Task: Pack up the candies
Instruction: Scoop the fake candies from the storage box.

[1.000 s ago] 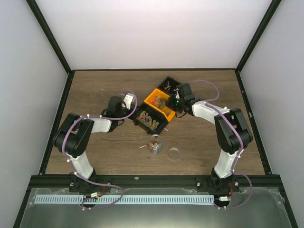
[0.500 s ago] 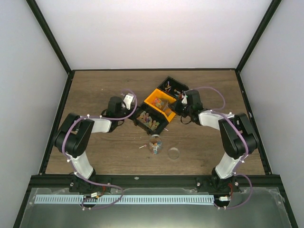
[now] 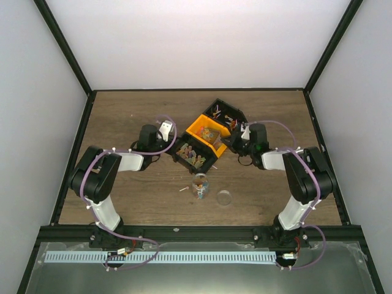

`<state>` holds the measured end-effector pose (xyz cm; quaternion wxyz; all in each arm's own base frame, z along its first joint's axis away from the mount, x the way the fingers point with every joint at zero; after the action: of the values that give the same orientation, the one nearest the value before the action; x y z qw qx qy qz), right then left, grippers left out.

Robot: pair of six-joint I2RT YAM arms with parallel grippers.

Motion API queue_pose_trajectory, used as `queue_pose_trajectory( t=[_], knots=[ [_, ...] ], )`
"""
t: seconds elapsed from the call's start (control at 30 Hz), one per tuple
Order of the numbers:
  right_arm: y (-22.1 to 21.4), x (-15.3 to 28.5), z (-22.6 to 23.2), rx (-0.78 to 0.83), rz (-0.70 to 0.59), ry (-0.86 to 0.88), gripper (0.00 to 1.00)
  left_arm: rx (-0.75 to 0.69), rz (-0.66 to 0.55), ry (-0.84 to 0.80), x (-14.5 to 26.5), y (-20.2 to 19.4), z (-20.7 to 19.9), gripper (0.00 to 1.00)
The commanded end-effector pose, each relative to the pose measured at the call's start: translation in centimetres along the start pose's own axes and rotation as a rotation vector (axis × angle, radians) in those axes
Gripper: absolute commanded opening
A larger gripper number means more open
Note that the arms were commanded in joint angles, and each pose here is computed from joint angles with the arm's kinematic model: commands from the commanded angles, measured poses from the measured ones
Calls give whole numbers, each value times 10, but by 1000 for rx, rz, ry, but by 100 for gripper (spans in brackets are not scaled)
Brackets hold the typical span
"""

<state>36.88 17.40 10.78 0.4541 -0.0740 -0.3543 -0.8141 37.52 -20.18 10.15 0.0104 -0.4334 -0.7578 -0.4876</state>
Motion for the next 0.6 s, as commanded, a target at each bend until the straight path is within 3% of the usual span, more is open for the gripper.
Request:
queue_pose_trajectory(
  t=[0.0, 0.57],
  knots=[
    [-2, 11, 25, -2, -2, 163, 1, 1, 88, 43, -4, -32, 13, 4],
    [3, 29, 28, -55, -69, 319, 1, 3, 79, 61, -3, -32, 15, 4]
  ],
)
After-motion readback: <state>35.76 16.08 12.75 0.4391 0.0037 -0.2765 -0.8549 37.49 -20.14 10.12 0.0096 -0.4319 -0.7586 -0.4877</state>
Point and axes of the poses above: each gripper's point midway between its finger pads, its own x axis back along the fingers, its own z axis along the line the jaws close on, y = z × x, the point moved 4 cm from there along x, back along the fingers, and after that the axes turned 14 degrees about x, right-handed, at the moved point
